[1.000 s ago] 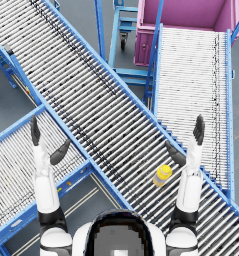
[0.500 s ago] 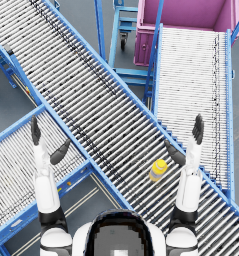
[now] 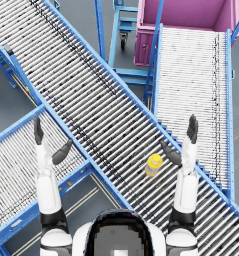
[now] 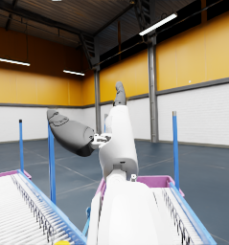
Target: Pick up the oil and place it on the left assembly line, put the cola on the right, and keep Sprite still
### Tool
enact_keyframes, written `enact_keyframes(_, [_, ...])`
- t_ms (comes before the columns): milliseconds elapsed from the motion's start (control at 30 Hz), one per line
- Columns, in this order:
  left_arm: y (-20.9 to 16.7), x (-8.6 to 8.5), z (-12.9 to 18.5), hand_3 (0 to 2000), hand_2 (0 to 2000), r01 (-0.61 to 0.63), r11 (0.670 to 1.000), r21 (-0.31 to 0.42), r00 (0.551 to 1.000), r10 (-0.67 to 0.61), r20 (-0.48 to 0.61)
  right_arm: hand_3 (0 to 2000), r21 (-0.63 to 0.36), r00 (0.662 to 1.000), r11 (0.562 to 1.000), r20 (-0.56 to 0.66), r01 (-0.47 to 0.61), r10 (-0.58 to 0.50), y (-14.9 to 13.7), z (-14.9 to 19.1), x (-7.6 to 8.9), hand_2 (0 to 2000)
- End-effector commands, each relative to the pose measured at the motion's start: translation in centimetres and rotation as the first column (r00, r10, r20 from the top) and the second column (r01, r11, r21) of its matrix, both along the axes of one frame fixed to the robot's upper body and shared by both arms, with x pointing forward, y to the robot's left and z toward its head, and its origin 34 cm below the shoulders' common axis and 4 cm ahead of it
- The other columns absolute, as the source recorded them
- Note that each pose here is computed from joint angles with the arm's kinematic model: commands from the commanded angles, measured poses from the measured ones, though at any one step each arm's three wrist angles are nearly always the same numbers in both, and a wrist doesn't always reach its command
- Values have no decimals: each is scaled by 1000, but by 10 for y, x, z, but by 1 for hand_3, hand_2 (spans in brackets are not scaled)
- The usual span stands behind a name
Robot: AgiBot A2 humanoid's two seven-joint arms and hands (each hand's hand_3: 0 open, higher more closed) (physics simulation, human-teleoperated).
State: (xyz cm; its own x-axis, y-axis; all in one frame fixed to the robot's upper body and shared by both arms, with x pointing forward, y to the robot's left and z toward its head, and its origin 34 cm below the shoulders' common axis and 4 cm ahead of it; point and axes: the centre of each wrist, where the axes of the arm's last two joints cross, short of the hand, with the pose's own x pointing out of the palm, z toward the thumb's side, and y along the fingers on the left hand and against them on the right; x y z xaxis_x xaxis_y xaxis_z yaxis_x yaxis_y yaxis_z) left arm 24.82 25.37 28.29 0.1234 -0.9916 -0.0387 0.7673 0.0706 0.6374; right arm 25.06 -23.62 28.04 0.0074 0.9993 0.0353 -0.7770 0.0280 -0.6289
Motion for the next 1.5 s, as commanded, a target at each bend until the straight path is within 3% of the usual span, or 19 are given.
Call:
enact_keyframes(33, [-3,-2,-4,0,0,9,1000,0,1000,-9,-11,0,-5,1000,1000,-19,-19,19,5,-6,-4,0])
enact_keyframes(133, [-4,-4,-6,0,0,11,1000,-2,1000,-11,-15,0,-4,999,1000,-21,-26,25,7,-7,-5,0])
enact_keyframes(433, [-4,-4,-3,0,0,11,1000,-4,1000,-11,-3,0,-14,979,994,-174,-110,106,29,-49,-15,0])
enact_keyframes(867, [-6,4,-5,0,0,21,1000,-9,1000,-21,-21,0,4,862,983,-479,-185,164,49,-132,-12,0])
enact_keyframes(1133, [-4,8,-9,0,0,14,1000,-19,999,-15,-40,0,27,786,977,-590,-209,185,63,-166,3,0])
enact_keyframes(1500, [2,19,-13,0,0,-3,999,-37,998,1,-70,0,58,677,972,-708,-228,201,88,-200,42,0])
